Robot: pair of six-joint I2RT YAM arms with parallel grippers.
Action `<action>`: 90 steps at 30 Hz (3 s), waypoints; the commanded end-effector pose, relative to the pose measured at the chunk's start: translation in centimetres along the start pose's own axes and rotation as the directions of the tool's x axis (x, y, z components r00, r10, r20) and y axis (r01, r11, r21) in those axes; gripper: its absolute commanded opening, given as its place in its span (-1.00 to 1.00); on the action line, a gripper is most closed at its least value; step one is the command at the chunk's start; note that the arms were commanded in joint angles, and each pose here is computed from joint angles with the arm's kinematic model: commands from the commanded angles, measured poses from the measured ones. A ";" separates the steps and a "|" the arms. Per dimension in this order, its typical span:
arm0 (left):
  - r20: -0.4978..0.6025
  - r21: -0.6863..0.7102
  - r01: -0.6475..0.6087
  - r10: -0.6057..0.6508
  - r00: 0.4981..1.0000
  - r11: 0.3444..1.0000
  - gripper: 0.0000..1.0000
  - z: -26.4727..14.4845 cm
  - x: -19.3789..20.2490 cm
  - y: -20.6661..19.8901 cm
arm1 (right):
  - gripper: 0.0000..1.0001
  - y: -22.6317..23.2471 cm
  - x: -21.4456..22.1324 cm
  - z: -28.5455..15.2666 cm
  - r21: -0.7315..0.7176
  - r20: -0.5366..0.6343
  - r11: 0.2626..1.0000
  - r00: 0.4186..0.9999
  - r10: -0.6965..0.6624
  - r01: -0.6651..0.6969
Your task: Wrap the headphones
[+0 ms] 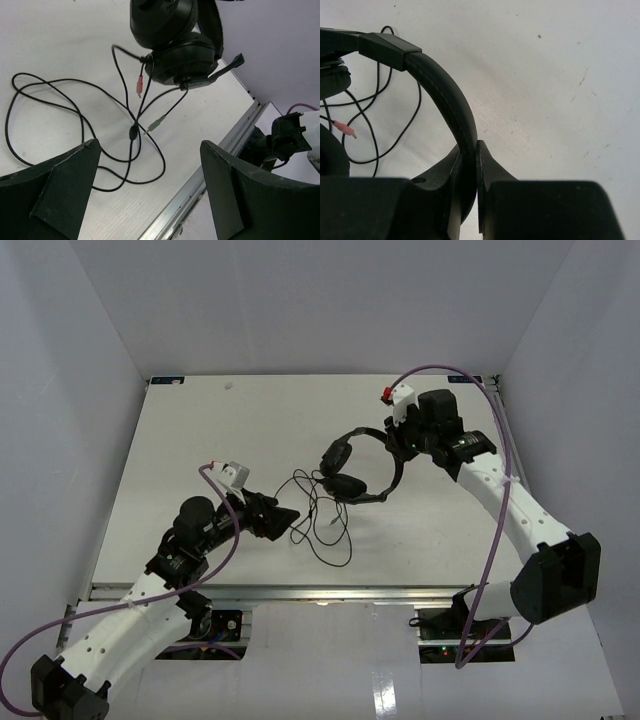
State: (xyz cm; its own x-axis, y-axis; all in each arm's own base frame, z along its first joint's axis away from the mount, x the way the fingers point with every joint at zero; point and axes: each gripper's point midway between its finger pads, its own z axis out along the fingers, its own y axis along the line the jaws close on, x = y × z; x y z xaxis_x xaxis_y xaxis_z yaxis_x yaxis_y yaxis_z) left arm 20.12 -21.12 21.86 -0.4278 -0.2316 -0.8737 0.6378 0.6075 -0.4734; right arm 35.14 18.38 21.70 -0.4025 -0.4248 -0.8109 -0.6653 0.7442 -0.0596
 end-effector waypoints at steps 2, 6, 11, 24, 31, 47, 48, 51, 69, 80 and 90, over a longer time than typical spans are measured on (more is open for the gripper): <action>-0.025 0.083 0.001 0.001 1.000 0.997 0.83 0.6 -0.4 -1.8 | -0.85 -2.8 -2.7 -2.8 0.199 0.201 0.966 0.972 0.124 -0.165; -0.021 0.146 -0.054 0.058 0.998 0.988 0.85 1.2 0.1 -2.2 | -0.85 -2.5 -3.1 -4.0 0.169 0.242 0.977 0.967 0.086 -0.129; 0.005 0.145 -0.170 0.172 0.985 0.975 0.88 2.6 -0.5 -1.5 | -0.85 -1.6 -4.0 -4.4 0.060 0.261 0.995 0.963 0.067 -0.086; 0.014 0.197 -0.290 0.293 0.956 0.936 0.96 7.3 1.1 0.2 | -0.85 -1.6 -9.0 -8.5 0.119 0.412 0.987 0.899 -0.149 0.109; 0.051 0.184 -0.300 0.296 0.954 0.936 0.52 9.4 0.0 0.4 | -0.85 -0.3 -8.6 -8.2 0.041 0.416 0.995 0.904 -0.097 0.088; 0.228 0.134 -0.350 0.315 0.921 0.927 -1.00 3.0 -7.5 -4.3 | -0.85 -7.3 -5.3 -7.6 0.303 0.317 0.942 0.947 0.043 -0.144; 0.246 0.100 -0.360 0.327 0.912 0.928 -1.00 1.8 -8.4 -4.4 | -0.85 -7.5 -5.1 -7.5 0.307 0.316 0.939 0.947 0.052 -0.154; 0.251 -0.047 -0.345 0.346 0.904 0.937 -1.00 0.1 -9.7 -2.5 | -0.85 -8.0 -4.7 -7.4 0.310 0.315 0.934 0.946 0.076 -0.179; 0.014 -0.601 0.029 -0.025 1.000 0.799 -0.54 5.0 -9.3 19.3 | -0.85 -0.2 -10.2 -13.3 -0.031 0.510 0.999 0.860 -0.010 0.030; 0.094 -0.279 -0.055 0.085 0.992 0.959 0.96 2.6 -13.2 8.9 | -0.85 3.3 -8.8 -12.5 -0.171 0.513 0.932 0.836 -0.192 0.318; 0.337 0.393 -0.414 0.290 0.896 0.821 0.96 -0.2 -6.6 -3.5 | -0.85 5.3 -10.8 -13.8 -0.319 0.542 0.893 0.834 -0.103 0.318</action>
State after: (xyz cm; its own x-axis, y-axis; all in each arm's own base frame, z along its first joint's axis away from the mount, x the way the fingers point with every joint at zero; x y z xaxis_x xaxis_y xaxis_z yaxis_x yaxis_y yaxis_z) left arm 25.64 -18.41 30.40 -0.0994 -0.2521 -0.9626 0.7976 0.5582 -0.2285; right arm 28.60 18.69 34.00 0.0395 -0.2414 -0.9696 -0.8890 0.4345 -0.1444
